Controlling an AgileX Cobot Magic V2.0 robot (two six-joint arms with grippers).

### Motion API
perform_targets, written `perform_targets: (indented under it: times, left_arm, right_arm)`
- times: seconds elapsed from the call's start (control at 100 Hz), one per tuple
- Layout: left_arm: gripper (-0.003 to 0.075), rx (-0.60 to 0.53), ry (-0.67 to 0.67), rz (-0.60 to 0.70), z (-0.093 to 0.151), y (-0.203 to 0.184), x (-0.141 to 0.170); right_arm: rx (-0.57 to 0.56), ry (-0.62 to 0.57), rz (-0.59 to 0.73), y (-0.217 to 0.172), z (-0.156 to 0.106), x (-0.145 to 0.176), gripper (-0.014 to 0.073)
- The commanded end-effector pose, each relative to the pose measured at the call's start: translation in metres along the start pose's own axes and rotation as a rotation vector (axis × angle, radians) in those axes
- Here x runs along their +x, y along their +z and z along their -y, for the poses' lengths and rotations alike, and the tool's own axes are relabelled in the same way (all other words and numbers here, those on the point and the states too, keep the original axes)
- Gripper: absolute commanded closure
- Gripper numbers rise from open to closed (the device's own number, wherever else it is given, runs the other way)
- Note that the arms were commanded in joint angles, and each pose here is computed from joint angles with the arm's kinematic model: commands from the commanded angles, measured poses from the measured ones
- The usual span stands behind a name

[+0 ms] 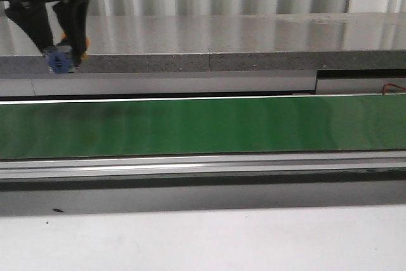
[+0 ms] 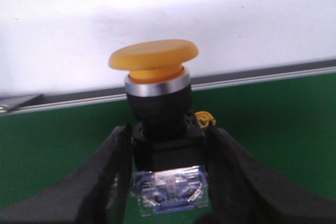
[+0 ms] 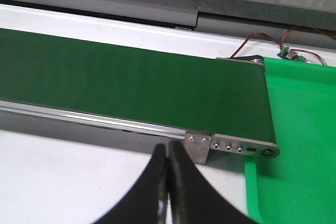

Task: Move button from right to left
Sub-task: 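Carry the button with the left gripper and set it in the blue tray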

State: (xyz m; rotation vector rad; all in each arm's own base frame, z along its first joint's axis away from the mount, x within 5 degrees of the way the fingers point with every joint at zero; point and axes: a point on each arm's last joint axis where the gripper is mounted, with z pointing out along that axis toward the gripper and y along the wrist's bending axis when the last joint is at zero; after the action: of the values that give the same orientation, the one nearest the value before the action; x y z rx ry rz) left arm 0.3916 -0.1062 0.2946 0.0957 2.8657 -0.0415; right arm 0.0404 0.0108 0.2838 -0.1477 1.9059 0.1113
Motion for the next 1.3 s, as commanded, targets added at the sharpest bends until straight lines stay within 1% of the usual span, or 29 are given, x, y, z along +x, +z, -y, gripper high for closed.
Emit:
perform_targets:
  times: [0.0,0.11,0.22,0.44,0.61,0.77,0.94,1.07,1.29]
  left_arm:
    - [0.0626,-0.001,0.021,0.069,-0.021,-0.039,0.000]
    - [0.0626,-0.024,0.047,0.078,-0.047,-0.042,-0.002]
    - [0.0626,-0.048,0.026,0.076,-0.074,-0.042,-0.003]
    - [0.0626,-0.089,0.023,0.022,-0.123,-0.032,0.006]
    - [0.0626,-0.160,-0.021,-0.027,-0.165,-0.026,0.018]
    - [0.0626,-0.178,-0.096,-0.071,-0.199,-0.020,0.032]
    - [0.0626,-0.192,-0.155,-0.130,-0.224,-0.011,0.050]
    - [0.0626,-0.180,-0.125,-0.184,-0.238,0.003,0.059]
    - [0.0626,-0.195,-0.146,-0.266,-0.262,0.033,0.066]
  right_arm:
    - [0.011,-0.008,0.085,-0.003,0.001,-0.013,0.0662]
    - [0.011,-0.008,0.085,-0.003,0.001,-0.013,0.0662]
    - [0.011,-0.008,0.085,-0.003,0.001,-0.013,0.0662]
    - [0.011,-0.008,0.085,-0.003,0.001,-0.013,0.0662]
    - [0.011,-0.008,0.085,-0.003,0.001,-0.013,0.0662]
    - [0.011,-0.008,0.085,-0.003,0.001,-0.013,0.0662]
    - [0.011,-0.008,0.085,-0.003,0.001,-0.013,0.0662]
    - [0.011,-0.008,0.085,-0.003,0.001,-0.013,0.0662]
    - [0.011,-0.008,0.085,-0.003,0.001,-0.013,0.0662]
